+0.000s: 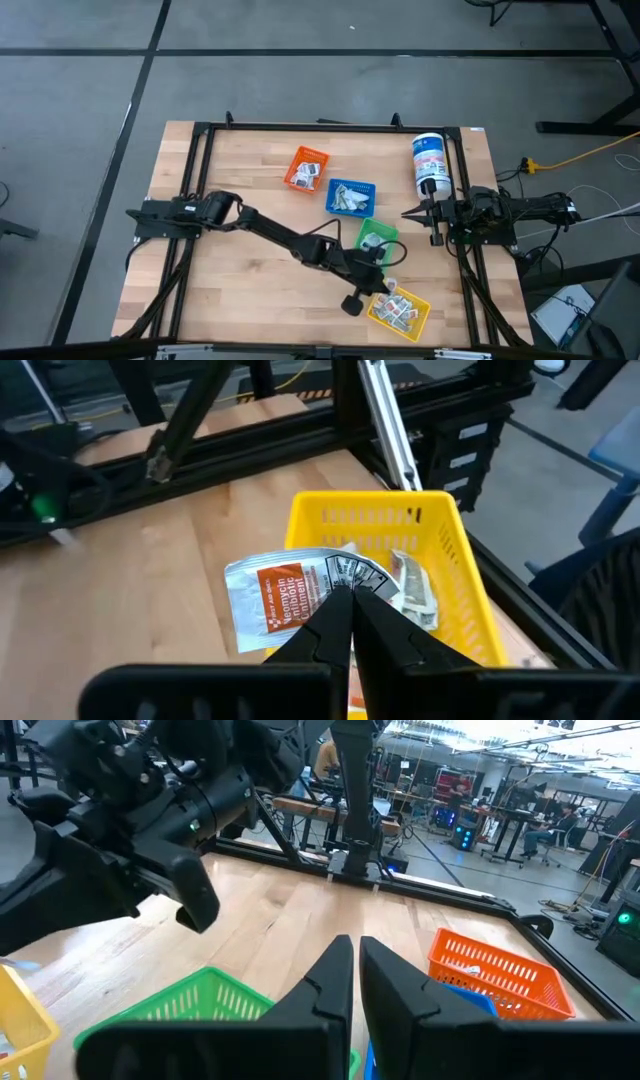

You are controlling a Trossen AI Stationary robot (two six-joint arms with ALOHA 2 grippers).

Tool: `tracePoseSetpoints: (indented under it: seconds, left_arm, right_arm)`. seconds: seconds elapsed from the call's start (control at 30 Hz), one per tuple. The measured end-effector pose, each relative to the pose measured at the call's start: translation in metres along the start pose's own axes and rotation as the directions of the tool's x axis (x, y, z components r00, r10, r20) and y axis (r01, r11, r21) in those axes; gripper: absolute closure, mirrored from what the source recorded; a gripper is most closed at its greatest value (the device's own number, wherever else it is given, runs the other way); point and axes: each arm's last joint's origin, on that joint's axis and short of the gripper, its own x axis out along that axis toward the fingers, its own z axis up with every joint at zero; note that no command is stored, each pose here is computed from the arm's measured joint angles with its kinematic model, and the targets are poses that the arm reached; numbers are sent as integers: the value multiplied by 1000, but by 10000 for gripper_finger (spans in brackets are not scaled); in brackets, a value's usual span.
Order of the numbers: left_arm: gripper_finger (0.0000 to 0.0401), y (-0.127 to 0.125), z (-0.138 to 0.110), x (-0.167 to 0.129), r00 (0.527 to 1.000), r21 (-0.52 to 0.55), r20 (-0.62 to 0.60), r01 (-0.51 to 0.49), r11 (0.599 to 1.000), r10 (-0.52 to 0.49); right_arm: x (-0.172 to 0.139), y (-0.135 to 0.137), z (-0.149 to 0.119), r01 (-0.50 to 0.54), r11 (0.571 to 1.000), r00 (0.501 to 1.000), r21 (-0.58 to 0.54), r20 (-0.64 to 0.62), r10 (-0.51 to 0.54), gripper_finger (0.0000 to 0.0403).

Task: Pick & Place First Aid Supplies
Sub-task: Put the orange ointment pack into the yellow basket, then return to Home Position

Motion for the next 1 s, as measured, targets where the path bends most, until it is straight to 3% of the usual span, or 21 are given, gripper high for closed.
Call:
tracePoseSetpoints:
  seconds: [0.47, 0.57, 0.73, 1.0]
  left_arm:
    - [386, -4, 0, 0, 1000, 31, -5, 16, 999, -16]
    - [378, -5, 0, 0, 998, 27, 0, 63, 998, -63]
    - [359, -10, 3, 0, 982, 37, 42, 183, 982, -184]
    - [308, -14, 3, 0, 986, 58, 36, 163, 985, -166]
  right_arm:
    - [0, 0, 0, 0, 1000, 1000, 0, 0, 0, 377]
    - [0, 0, 0, 0, 1000, 1000, 0, -1, 0, 377]
    - [0, 0, 0, 0, 1000, 1000, 0, -1, 0, 377]
    - [0, 0, 0, 0, 1000, 1000, 0, -1, 0, 377]
